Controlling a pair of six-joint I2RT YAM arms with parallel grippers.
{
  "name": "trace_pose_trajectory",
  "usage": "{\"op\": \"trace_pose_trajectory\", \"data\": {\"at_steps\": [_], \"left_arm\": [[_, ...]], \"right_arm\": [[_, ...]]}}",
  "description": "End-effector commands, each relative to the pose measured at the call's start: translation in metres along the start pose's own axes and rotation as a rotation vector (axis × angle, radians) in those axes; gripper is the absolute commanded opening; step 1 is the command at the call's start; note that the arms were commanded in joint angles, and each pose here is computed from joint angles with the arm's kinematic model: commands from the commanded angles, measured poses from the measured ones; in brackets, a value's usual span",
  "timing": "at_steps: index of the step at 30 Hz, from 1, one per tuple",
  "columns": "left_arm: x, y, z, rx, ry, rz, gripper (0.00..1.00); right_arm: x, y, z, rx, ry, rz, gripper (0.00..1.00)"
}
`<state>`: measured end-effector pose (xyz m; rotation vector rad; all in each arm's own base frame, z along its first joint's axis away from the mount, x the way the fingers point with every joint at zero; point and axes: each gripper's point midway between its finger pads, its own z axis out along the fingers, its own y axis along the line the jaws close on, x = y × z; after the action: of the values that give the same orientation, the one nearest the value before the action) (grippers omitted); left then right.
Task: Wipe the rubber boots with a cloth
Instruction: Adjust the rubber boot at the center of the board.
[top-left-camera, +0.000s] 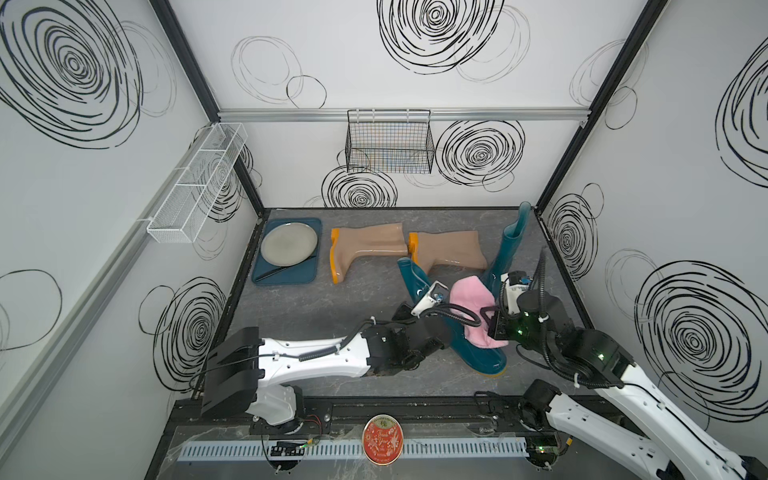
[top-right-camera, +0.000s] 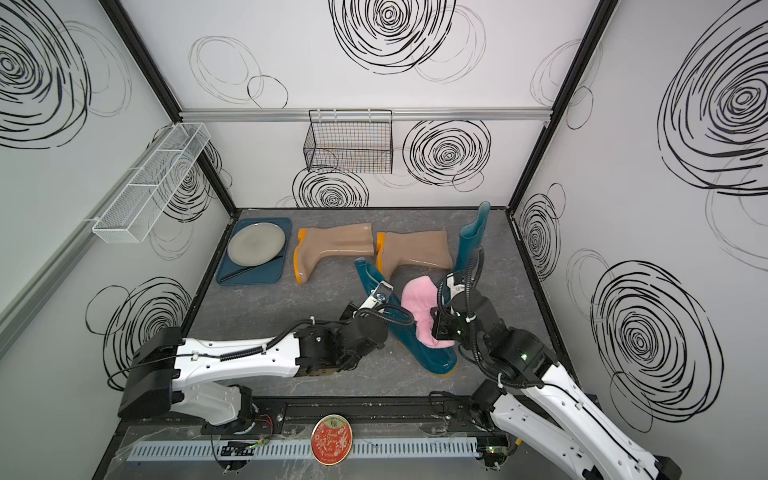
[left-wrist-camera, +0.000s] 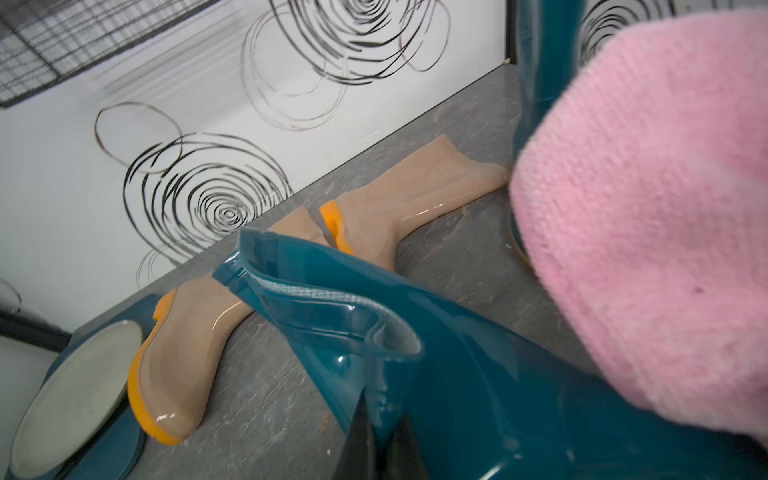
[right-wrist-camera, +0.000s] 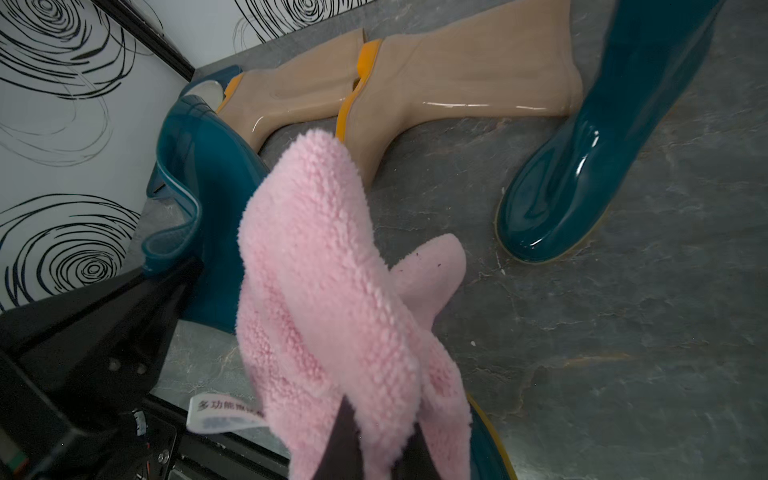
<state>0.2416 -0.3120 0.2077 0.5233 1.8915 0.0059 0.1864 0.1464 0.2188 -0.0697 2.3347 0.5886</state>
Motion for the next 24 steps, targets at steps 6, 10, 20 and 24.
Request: {"op": "trace_pose_trajectory", "data": {"at_steps": [6, 10, 20, 24], "left_arm": [[0.081, 0.041, -0.013, -0.078, 0.055, -0.164, 0.0], [0.1, 0.06, -0.017, -0.102, 0.023, -0.234, 0.0], [0.095, 0.077, 0.013, -0.135, -0.015, -0.438, 0.0], [0.073, 0.078, 0.028, -0.141, -0.044, -0.466, 0.0]], "right_arm": [[0.028, 0.05, 0.044, -0.21, 0.098, 0.022, 0.0], [0.053, 0.078, 0.057, -0.226, 0.132, -0.077, 0.0], [0.071, 0.081, 0.086, -0.166, 0.182, -0.077, 0.0], [0.043, 0.055, 0.081, -0.06, 0.078, -0.071, 0.0]]}}
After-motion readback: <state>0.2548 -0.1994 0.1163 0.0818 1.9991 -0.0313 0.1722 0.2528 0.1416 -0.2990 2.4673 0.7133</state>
